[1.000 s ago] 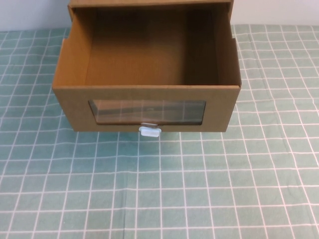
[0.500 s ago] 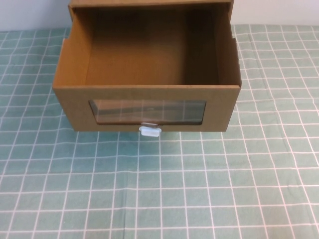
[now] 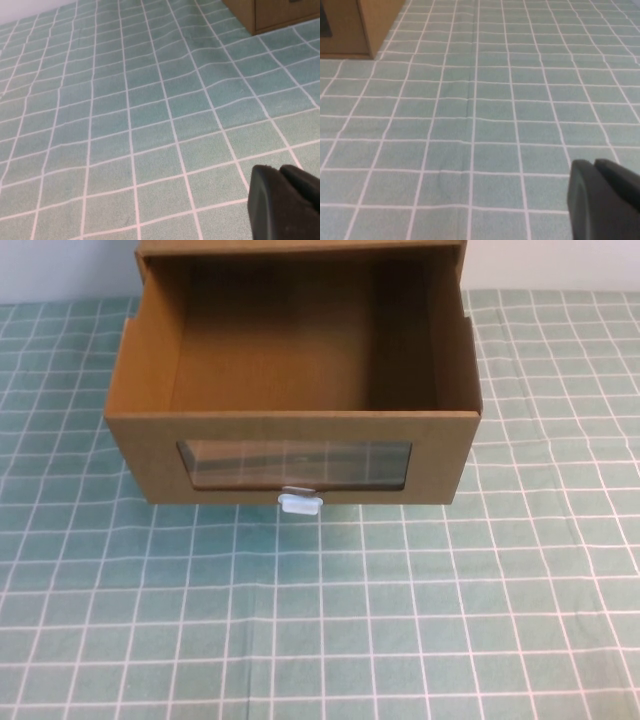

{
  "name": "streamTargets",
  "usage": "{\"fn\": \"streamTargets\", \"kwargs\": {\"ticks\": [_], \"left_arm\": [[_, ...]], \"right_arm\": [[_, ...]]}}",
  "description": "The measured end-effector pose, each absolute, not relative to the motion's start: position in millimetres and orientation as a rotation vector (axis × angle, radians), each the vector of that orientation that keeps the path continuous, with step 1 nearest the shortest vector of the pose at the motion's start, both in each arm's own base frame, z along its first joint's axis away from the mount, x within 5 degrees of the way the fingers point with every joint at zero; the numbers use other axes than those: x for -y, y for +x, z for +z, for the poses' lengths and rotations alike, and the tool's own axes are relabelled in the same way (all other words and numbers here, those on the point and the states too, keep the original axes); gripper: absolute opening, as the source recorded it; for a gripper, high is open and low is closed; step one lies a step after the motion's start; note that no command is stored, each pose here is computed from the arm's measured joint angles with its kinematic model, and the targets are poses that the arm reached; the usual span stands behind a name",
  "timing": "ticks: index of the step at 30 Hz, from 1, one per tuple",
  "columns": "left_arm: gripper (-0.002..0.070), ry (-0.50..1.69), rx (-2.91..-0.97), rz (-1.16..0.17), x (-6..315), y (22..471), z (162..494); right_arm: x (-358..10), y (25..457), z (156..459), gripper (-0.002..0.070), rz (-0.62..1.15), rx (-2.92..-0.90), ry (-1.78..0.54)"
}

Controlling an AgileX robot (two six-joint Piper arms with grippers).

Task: Open the shoe box
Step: 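Pull the top drawer of the cardboard box fully open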

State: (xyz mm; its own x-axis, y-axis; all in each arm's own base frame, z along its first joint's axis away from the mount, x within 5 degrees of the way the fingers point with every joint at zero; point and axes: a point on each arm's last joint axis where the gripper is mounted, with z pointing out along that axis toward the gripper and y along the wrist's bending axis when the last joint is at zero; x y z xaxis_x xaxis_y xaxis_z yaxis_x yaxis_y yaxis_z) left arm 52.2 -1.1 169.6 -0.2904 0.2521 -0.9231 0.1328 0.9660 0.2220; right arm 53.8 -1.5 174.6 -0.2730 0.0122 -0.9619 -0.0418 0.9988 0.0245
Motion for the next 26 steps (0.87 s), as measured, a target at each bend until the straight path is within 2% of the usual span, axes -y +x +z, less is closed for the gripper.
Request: {"fn": "streamTargets", "kwargs": {"ticks": [8,15,26], "left_arm": [[-0.0005,0.280,-1.871,0.119,1.1,52.2,169.6],[-0.0005,0.280,-1.871,0.119,1.1,52.2,169.6],[-0.0005,0.280,-1.871,0.119,1.1,52.2,169.6]], "right_arm": [[-3.6,52.9,173.0,-0.0014,-0.005,-1.854,-0.189],[-1.4,53.0,173.1,-0.0014,-0.034,-1.861,-0.091],[-1.3,53.0,173.1,-0.0013,-0.034,-1.862,-0.080]]}}
